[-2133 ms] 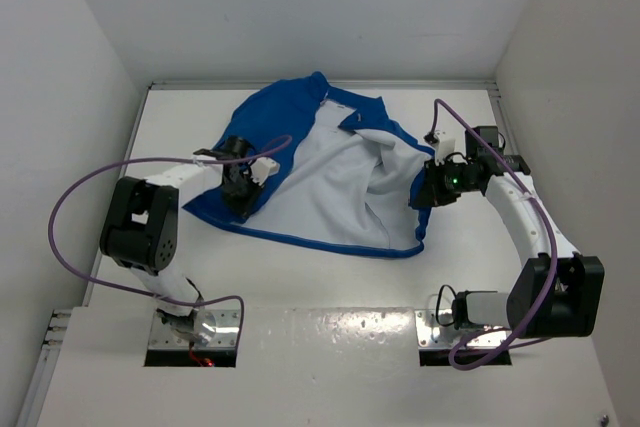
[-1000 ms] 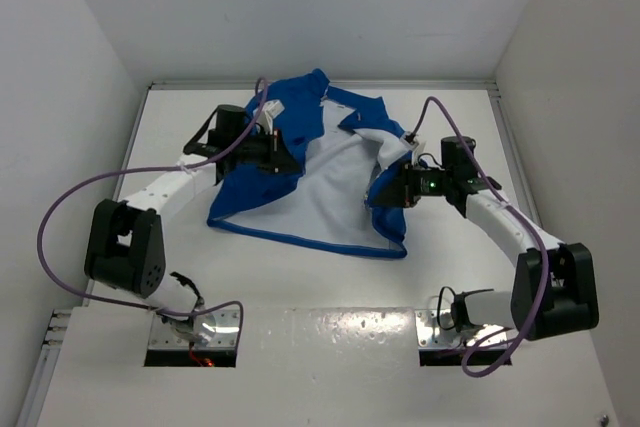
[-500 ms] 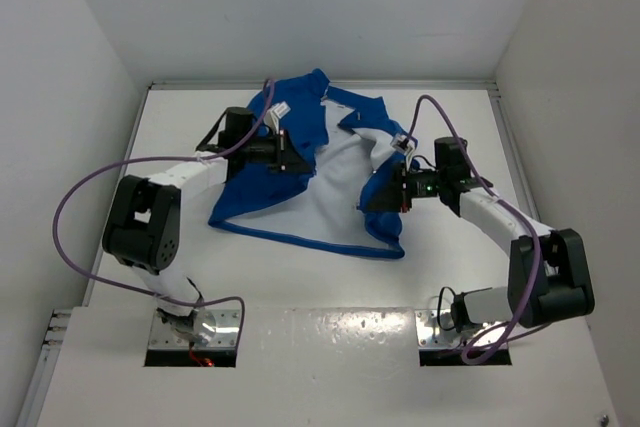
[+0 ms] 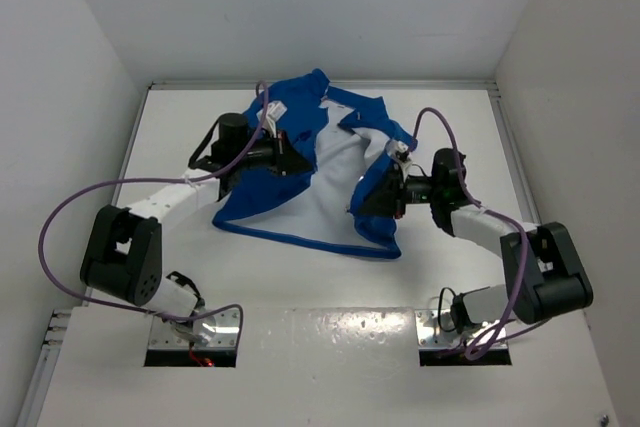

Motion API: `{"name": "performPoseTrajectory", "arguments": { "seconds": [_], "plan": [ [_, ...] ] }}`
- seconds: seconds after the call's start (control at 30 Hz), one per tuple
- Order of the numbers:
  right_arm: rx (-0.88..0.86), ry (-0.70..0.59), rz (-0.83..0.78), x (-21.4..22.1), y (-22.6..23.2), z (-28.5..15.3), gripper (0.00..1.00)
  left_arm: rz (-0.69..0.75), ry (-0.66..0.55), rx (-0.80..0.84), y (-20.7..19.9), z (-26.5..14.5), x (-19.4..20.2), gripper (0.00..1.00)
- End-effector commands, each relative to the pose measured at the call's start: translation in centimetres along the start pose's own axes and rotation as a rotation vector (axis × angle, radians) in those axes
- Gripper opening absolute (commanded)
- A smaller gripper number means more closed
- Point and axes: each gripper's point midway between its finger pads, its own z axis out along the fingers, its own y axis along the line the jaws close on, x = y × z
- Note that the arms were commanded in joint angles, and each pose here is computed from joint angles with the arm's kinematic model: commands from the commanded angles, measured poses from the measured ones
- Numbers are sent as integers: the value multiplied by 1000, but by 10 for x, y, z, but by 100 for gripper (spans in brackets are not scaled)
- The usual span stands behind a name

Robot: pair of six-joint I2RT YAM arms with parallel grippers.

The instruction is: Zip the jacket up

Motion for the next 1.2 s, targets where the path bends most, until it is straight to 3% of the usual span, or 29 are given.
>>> {"name": "performPoseTrajectory", "arguments": {
  "seconds": [0.0,0.27,0.4,0.73,1.17],
  "plan": [
    [-158,-43,-160,-32,31,15,0,22,-52,64,-26,1,-11,0],
    [-278,-7,-193,-33,43,32,0,-125,-82,234,-76,0,-16,0],
    [-272,-17,-242,-43,32,32,0,-127,-62,316,-90,-4,-14,0],
    [-229,-57,-268,-74,13,30,0,-92,-38,336,-86,-9,1,0],
    [-234,-50,-240,-66,19,29,0,-92,-76,388,-99,-19,-1,0]
  ]
}}
